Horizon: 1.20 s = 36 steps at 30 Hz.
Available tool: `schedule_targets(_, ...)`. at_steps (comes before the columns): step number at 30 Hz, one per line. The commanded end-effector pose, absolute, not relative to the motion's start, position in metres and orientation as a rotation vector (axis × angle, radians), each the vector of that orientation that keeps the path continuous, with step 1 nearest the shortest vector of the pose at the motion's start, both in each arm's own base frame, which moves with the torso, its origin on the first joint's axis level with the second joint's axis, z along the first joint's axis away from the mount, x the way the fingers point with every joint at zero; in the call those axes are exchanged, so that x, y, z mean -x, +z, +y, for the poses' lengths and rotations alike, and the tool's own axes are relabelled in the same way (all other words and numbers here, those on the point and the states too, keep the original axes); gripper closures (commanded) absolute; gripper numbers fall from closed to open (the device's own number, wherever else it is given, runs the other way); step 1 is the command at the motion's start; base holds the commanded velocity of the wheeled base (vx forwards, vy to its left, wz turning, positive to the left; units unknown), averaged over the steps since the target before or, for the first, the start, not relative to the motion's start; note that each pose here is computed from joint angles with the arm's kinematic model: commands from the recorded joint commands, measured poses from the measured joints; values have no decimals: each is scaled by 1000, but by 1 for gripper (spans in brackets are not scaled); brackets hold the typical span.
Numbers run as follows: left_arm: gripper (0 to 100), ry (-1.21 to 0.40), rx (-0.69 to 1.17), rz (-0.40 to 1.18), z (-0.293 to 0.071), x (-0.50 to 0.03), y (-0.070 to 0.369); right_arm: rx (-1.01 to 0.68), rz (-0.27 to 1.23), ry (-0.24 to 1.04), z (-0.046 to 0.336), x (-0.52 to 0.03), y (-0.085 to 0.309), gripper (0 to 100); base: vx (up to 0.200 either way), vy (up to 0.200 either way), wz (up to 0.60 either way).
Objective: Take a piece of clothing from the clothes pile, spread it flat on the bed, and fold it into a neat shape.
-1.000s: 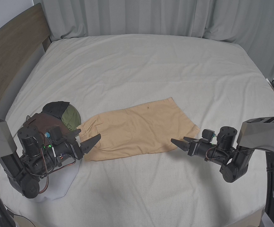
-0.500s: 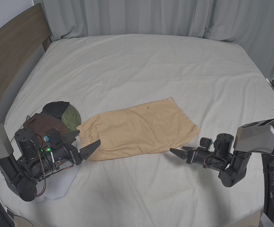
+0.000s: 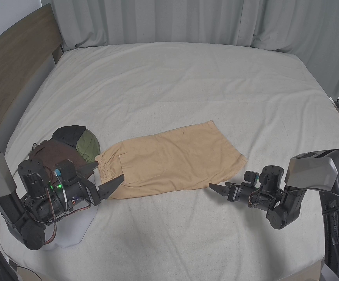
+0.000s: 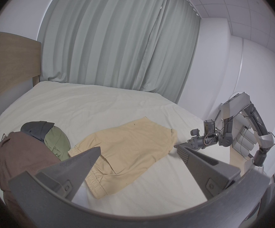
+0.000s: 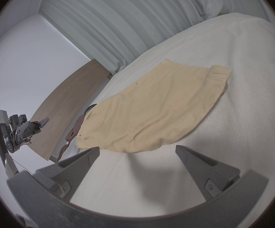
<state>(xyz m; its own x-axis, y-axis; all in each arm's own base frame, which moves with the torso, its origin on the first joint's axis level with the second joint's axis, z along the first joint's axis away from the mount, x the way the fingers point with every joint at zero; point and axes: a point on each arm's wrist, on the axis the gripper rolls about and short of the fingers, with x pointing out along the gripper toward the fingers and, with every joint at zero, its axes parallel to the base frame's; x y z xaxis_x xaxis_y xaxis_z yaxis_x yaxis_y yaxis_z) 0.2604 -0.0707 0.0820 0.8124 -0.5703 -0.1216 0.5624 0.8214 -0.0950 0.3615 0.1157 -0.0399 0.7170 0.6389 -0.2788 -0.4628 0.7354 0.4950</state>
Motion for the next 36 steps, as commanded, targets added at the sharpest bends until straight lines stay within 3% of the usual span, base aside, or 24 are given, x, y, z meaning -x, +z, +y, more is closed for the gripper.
schedule_targets(1, 0, -605, 56, 153, -71, -260, 81, -413, 462, 606, 118, -372, -46, 0, 0, 0, 0)
schedule_targets(7, 0, -605, 56, 156, -71, -260, 80, -487, 453, 582, 126, -384, -40, 0, 0, 0, 0)
schedule_targets(25, 0, -605, 70, 168, -71, -260, 78, -497, 448, 605, 170, -400, -45, 0, 0, 0, 0)
schedule_targets(36, 0, -600, 68, 163, -71, -264, 78, -506, 438, 591, 172, -401, -45, 0, 0, 0, 0)
